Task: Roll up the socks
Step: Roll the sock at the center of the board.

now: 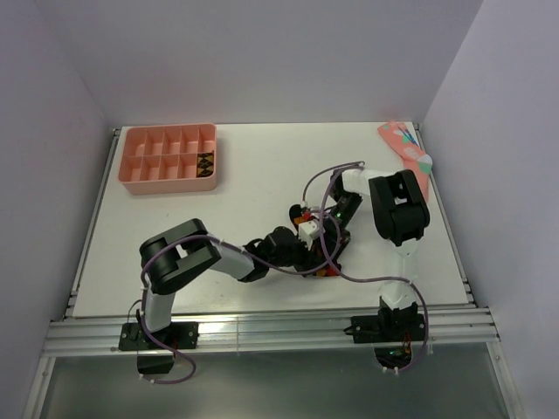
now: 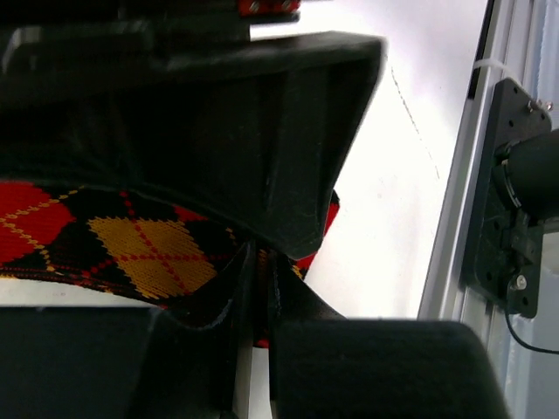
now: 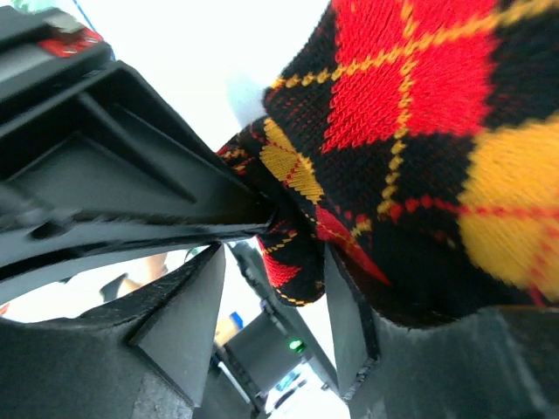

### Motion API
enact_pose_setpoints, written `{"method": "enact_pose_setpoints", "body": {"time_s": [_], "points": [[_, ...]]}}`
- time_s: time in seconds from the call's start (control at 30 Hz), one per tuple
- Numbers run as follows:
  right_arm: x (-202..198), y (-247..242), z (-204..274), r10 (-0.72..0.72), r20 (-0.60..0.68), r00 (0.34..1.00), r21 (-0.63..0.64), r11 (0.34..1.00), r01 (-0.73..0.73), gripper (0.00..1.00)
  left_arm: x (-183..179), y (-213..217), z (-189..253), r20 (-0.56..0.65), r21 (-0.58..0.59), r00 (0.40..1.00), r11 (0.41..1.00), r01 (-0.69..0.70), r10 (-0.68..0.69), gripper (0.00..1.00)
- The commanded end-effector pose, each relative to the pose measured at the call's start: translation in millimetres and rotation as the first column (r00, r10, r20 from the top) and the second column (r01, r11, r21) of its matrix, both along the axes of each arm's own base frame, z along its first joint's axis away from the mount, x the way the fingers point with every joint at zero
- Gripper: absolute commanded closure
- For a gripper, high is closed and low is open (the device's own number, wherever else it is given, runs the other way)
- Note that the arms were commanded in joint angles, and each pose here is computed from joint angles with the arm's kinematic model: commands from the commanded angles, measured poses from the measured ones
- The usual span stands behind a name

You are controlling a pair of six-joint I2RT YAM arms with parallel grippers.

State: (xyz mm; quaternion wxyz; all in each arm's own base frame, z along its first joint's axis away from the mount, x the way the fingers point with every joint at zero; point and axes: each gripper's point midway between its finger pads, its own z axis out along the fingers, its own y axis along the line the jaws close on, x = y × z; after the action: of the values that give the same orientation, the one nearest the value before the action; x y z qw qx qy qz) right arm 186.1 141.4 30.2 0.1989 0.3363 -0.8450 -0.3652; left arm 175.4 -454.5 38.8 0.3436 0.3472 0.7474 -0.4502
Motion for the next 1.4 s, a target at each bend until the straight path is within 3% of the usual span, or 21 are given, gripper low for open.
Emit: {"method": "enact_pose_setpoints", "body": {"time_s": [0.0,0.5,0.7,0.73,0.87,1.07,1.37], "points": [[39,18,5,-0.070,0.208,0.975,0.101,0.994,0.050,0.41,-23,19,-49,-0.178,0.137,0.984,0.990,0.035,-0.010,1.00],[102,-13,44,-0.365,0.402,0.840,0.193,0.930,0.312,0.43,-10,37,-61,-0.341,0.144,0.938,0.989,-0.014,0.063,1.00],[116,-34,58,-0.411,0.514,0.753,0.242,0.912,0.332,0.44,-6,42,-64,-0.441,0.161,0.895,0.987,0.009,0.064,1.00],[126,-47,64,-0.436,0.562,0.703,0.256,0.900,0.353,0.44,-6,44,-63,-0.454,0.164,0.888,0.986,0.011,0.066,1.00],[127,-67,63,-0.436,0.633,0.639,0.253,0.897,0.362,0.46,4,51,-63,-0.510,0.197,0.853,0.980,-0.009,0.110,1.00],[107,-67,73,-0.408,0.665,0.626,0.317,0.913,0.259,0.46,14,54,-68,-0.575,0.300,0.800,0.954,0.010,0.172,1.00],[51,-33,64,-0.163,0.766,0.621,0.260,0.963,-0.067,0.45,21,62,-66,-0.699,0.372,0.677,0.926,0.068,0.231,1.00]]}}
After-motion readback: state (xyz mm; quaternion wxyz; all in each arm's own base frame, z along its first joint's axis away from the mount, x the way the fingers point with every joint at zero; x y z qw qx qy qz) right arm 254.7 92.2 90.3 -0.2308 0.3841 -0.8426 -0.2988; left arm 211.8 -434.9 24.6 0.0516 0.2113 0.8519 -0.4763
